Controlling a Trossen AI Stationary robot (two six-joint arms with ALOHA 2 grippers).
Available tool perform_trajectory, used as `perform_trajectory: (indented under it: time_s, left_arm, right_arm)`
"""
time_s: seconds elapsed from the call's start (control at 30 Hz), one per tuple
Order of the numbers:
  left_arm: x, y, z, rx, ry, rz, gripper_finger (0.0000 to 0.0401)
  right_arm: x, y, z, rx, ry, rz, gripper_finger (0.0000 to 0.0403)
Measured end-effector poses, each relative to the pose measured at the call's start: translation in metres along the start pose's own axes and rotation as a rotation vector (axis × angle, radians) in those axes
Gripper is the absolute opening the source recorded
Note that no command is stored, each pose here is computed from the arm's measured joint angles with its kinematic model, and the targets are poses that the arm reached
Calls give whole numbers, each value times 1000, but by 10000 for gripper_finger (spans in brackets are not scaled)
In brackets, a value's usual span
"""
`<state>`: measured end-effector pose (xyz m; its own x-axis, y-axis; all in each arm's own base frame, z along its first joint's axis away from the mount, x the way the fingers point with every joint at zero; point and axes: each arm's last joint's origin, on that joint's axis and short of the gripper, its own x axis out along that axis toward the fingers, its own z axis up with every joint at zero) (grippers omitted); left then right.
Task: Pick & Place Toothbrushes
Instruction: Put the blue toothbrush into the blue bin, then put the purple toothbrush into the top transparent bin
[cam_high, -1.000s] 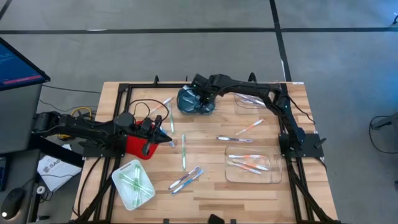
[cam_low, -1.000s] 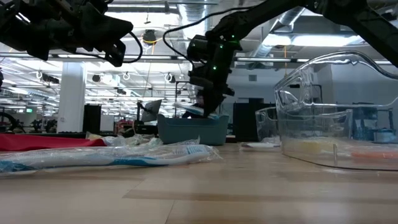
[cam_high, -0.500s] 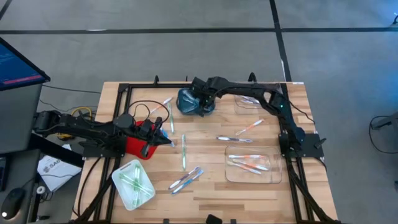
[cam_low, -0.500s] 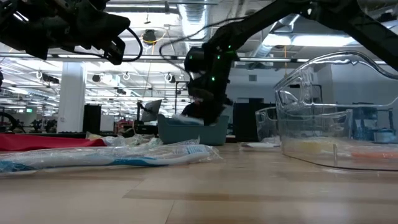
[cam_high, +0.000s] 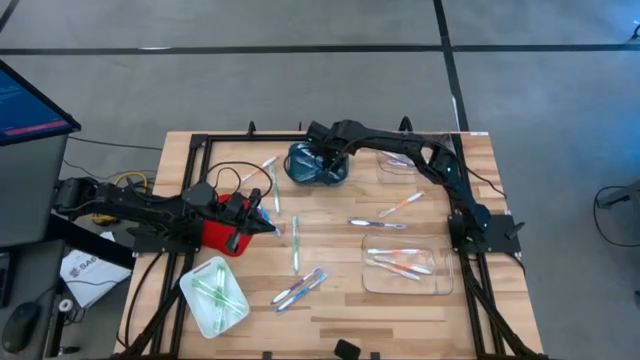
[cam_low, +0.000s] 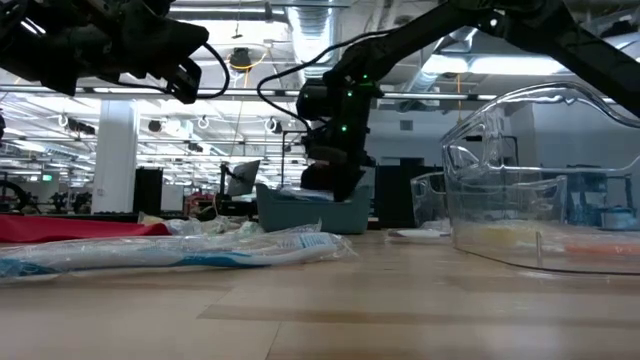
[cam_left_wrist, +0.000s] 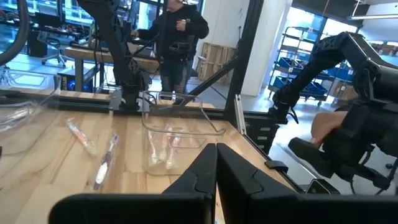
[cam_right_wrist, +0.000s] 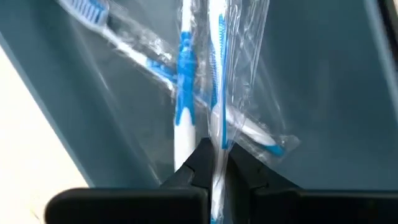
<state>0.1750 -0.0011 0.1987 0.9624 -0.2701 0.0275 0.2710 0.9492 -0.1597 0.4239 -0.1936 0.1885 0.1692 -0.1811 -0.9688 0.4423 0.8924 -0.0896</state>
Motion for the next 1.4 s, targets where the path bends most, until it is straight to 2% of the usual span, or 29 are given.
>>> perform_trajectory:
  time_s: [0.3,0.93,1.13,1.4]
  left_arm:
    - [0,0,0,0,0,0,2]
    - [1,-2,0,-2,1,-13,2]
    - [1,-2,0,-1,1,-13,2]
    - [1,-4,-1,-14,3,-23,2]
  right_arm:
    - [5,14,-1,-136,19,10,9]
    - [8,14,-2,-117,33,0,88]
    - [-16,12,14,-118,-57,-35,133]
    - [-75,11,34,-159,-199,-38,193]
